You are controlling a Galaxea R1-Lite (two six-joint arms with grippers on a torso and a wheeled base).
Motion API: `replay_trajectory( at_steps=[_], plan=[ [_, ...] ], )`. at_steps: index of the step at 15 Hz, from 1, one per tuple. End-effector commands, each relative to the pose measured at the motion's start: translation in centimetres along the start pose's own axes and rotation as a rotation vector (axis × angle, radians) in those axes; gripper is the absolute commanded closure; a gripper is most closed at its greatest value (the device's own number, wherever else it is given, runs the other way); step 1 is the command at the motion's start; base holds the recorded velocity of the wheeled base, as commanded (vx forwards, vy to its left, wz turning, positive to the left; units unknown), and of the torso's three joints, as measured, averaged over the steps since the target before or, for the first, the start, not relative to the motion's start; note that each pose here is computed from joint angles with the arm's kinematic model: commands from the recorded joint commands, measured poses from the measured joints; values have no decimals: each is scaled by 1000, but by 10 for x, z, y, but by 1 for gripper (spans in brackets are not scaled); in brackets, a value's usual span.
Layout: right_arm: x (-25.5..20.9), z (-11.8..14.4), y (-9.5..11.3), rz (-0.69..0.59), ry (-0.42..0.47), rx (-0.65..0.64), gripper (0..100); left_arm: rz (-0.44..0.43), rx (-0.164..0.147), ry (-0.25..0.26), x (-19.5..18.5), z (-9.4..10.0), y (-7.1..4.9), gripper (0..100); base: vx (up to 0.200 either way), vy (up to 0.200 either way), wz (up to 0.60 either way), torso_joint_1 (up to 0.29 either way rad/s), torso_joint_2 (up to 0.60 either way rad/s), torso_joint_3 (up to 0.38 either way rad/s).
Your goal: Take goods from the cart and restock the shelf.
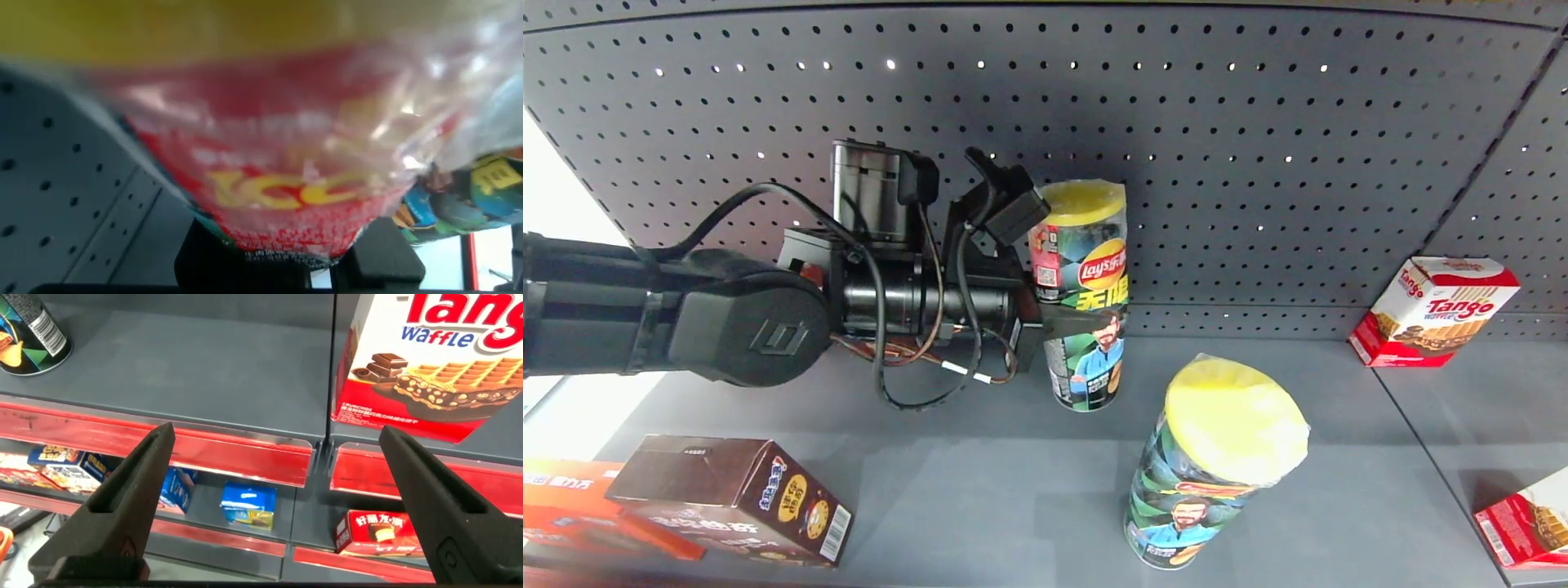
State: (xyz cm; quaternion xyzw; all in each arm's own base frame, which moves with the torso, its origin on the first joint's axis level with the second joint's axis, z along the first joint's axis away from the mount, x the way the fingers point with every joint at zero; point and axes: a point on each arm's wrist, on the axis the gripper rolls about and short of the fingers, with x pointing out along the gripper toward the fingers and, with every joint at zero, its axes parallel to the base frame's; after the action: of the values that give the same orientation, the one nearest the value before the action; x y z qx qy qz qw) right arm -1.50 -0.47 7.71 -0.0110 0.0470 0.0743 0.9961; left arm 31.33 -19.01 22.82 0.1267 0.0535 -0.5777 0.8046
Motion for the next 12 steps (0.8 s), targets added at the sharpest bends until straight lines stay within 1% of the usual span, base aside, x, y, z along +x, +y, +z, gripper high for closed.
replay_trajectory(
  at_steps=[1,2,4,5,6,7,8,9,12],
  plan=[
    [0,0,0,0,3,0,0,-2,-8,10,9,-5,8,100,0,0,0,0,0,0],
    [0,0,0,0,3,0,0,1,-4,5,14,-4,14,100,0,0,0,0,0,0],
    [0,0,0,0,3,0,0,3,1,-1,21,-4,19,100,0,0,0,0,0,0],
    [0,0,0,0,3,0,0,0,-6,9,26,-3,24,100,0,0,0,0,0,0],
    [0,0,0,0,3,0,0,-3,-4,21,28,-1,28,100,0,0,0,0,0,0],
    [0,0,0,0,3,0,0,-9,6,37,31,-1,30,100,0,0,0,0,0,0],
    [0,0,0,0,3,0,0,-8,23,44,31,-1,33,100,0,0,0,0,0,0],
    [0,0,0,0,3,0,0,-9,29,48,32,-1,35,100,0,0,0,0,0,0],
    [0,0,0,0,3,0,0,-15,20,67,38,-11,38,100,0,0,0,0,0,0]
  ],
)
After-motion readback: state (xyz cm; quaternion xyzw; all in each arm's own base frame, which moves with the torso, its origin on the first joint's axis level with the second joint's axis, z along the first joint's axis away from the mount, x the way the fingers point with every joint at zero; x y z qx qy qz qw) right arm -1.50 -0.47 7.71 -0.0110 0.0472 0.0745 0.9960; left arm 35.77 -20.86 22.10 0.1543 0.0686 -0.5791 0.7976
